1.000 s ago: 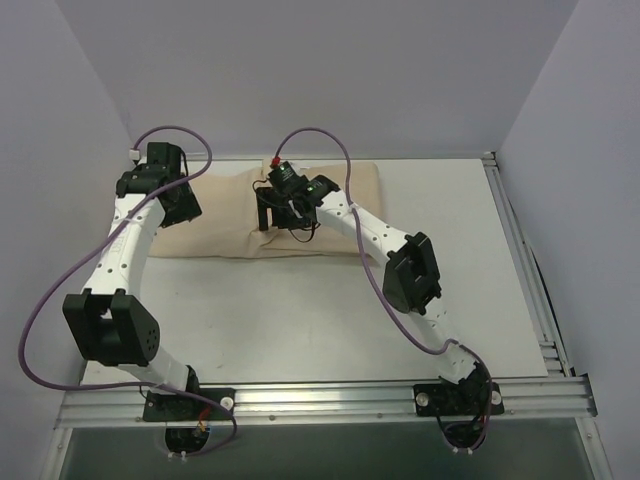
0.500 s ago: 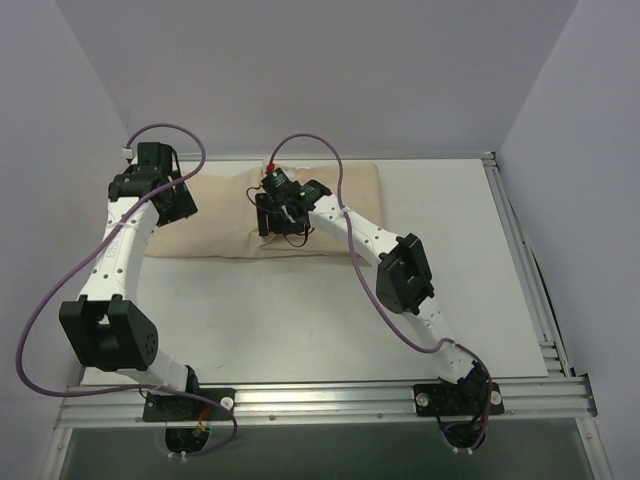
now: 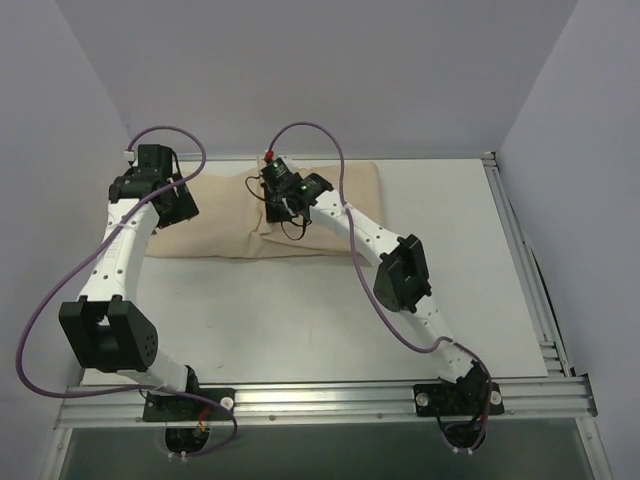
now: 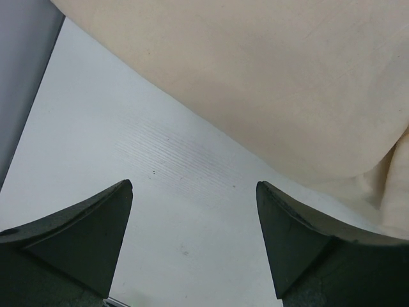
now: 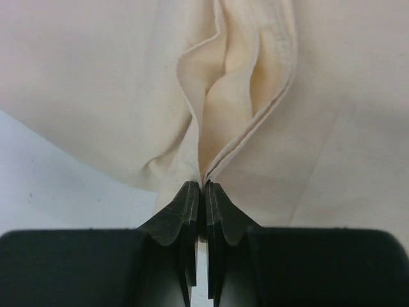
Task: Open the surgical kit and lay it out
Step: Open the surgical kit at the center of the board.
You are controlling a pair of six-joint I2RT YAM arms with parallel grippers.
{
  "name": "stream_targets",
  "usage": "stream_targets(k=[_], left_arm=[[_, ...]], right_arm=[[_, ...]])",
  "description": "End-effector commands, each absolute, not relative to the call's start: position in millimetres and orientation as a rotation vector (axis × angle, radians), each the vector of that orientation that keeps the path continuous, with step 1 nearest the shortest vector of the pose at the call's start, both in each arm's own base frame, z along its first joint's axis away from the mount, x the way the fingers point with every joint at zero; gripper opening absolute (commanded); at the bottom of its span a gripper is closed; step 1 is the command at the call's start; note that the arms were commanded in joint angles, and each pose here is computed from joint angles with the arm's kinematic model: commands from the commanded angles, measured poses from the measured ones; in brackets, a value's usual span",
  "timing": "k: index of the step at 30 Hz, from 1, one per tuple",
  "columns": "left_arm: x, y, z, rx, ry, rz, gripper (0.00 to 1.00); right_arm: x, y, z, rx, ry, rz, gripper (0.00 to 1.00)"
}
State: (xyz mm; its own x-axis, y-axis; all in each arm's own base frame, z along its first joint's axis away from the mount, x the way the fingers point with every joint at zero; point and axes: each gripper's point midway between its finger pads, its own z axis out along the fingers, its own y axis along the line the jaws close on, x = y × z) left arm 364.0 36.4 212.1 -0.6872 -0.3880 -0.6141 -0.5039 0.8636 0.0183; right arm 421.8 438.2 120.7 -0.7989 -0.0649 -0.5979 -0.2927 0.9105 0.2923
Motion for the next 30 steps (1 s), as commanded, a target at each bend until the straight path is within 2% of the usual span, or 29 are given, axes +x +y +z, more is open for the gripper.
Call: stream_targets(k=[1, 3, 5, 6, 7, 8, 10, 11, 13, 15, 17, 19, 22, 27, 30], left_arm=[[366, 36, 227, -0.652, 2.353, 0.197, 0.87], [367, 35, 224, -0.66, 2.359, 0.193, 0.87], [368, 32, 218, -0.661, 2.372, 0.182, 0.87], [367, 32, 217, -0.662, 2.378, 0.174, 0.87], [369, 30, 214, -0.659, 2.383, 0.169, 0.87], [369, 30, 212, -0.657, 2.39, 0.17, 0.87], [369, 30, 206, -0.649, 2.405, 0.175, 0.87], [369, 30, 205, -0.65, 2.408, 0.176, 0.87], [371, 29, 205, -0.643, 2.414, 0.172, 0.87], [371, 38, 204, -0.675, 2.414, 0.167, 0.87], [373, 38, 202, -0.68, 2.419, 0.156, 0.87], [375, 33, 198, -0.681, 2.435, 0.125, 0.87], [373, 29, 194, -0.68, 2.445, 0.096, 0.87], [369, 30, 189, -0.679, 2.455, 0.11, 0.86], [370, 30, 186, -0.677, 2.464, 0.109, 0.85]], right_arm=[[470, 373, 204, -0.09, 2.293, 0.381, 0.0], [485, 325, 217, -0.015, 2.276, 0.268, 0.0], [503, 199, 225, 0.175, 2.256, 0.0, 0.0], [503, 198, 225, 0.176, 2.256, -0.001, 0.0], [498, 161, 247, 0.245, 2.22, -0.027, 0.0], [498, 90, 219, 0.353, 2.246, -0.182, 0.0], [484, 18, 233, 0.48, 2.187, -0.259, 0.0], [475, -42, 218, 0.563, 2.194, -0.351, 0.0], [462, -100, 220, 0.639, 2.152, -0.469, 0.0], [439, -158, 199, 0.718, 2.187, -0.56, 0.0], [428, -180, 185, 0.753, 2.215, -0.612, 0.31], [420, -191, 181, 0.777, 2.232, -0.707, 0.56], [440, -179, 193, 0.726, 2.214, -0.682, 0.64], [489, -118, 222, 0.585, 2.168, -0.557, 0.65], [528, -57, 207, 0.487, 2.195, -0.286, 0.65]])
